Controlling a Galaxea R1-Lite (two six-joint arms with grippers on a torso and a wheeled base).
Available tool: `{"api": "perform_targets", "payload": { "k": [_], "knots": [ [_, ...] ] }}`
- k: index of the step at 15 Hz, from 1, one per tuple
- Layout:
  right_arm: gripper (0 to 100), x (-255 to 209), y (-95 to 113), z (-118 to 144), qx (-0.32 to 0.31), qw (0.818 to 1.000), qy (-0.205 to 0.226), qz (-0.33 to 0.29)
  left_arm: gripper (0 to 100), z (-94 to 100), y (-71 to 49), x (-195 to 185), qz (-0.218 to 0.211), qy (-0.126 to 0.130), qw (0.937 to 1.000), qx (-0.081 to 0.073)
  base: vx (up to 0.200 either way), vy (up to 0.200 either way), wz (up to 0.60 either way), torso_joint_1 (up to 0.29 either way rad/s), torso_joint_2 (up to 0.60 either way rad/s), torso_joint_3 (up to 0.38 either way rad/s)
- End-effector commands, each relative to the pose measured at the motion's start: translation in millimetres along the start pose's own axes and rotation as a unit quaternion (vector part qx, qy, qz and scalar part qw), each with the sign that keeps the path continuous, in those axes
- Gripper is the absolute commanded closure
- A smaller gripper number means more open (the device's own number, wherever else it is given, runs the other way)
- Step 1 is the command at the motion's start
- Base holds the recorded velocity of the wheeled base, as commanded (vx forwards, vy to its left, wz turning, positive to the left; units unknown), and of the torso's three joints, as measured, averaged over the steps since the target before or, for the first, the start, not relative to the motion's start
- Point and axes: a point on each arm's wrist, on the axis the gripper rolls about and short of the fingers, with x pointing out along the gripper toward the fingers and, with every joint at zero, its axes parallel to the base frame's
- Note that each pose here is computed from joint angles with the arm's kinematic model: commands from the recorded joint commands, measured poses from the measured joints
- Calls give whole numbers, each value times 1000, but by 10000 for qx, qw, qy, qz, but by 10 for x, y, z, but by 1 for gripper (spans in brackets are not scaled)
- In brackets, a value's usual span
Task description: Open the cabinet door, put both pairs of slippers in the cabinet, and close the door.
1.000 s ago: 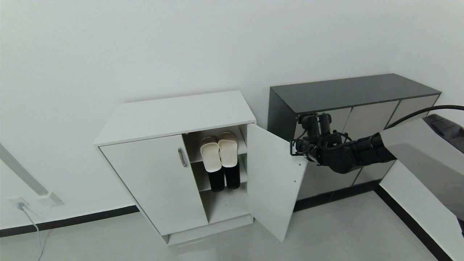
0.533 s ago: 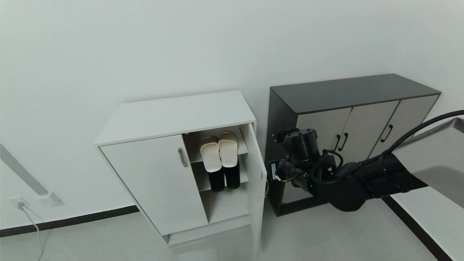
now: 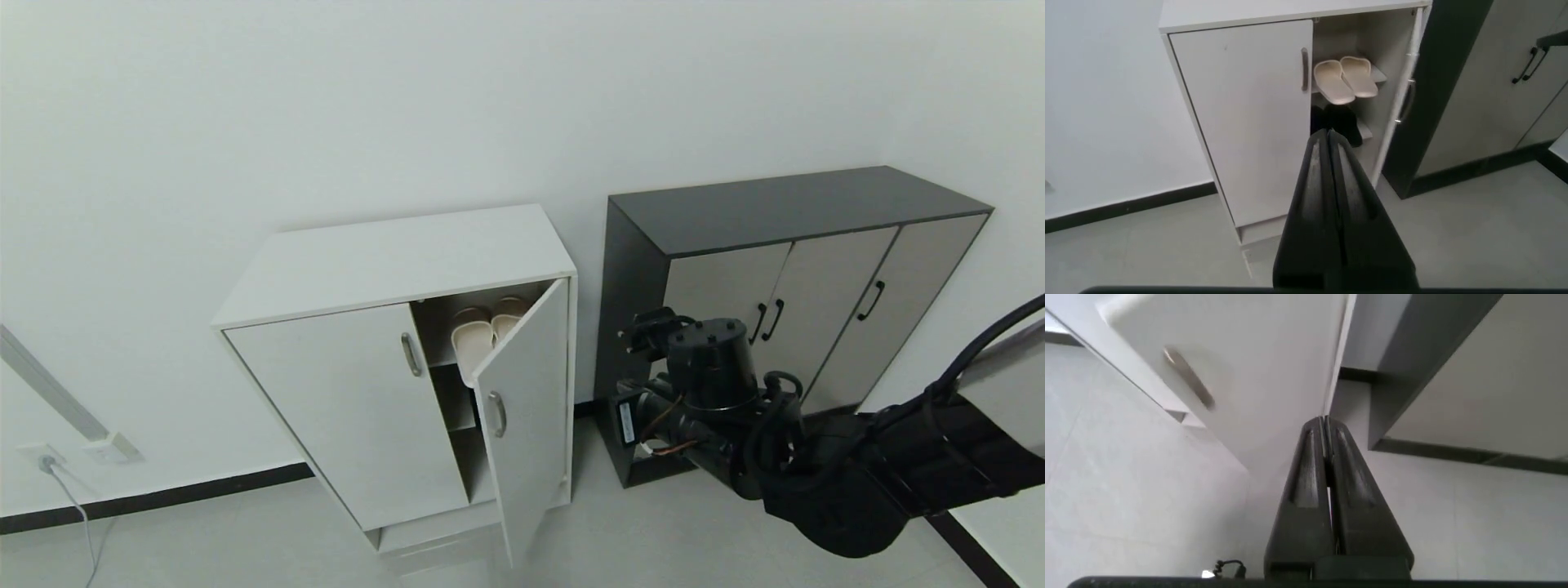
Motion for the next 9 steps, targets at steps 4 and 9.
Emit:
{"api": "perform_targets", "payload": {
  "k": [4,9],
  "knots": [
    [100,-66,88,-85,-86,9998,101,149,100,0,0,1,1,7,10000,1,0,0,600,-1,1,5],
    [100,-80,78,-176,-96,9991,192,379,100,0,0,1,1,7,10000,1,0,0,360,2,1,0]
  ]
}}
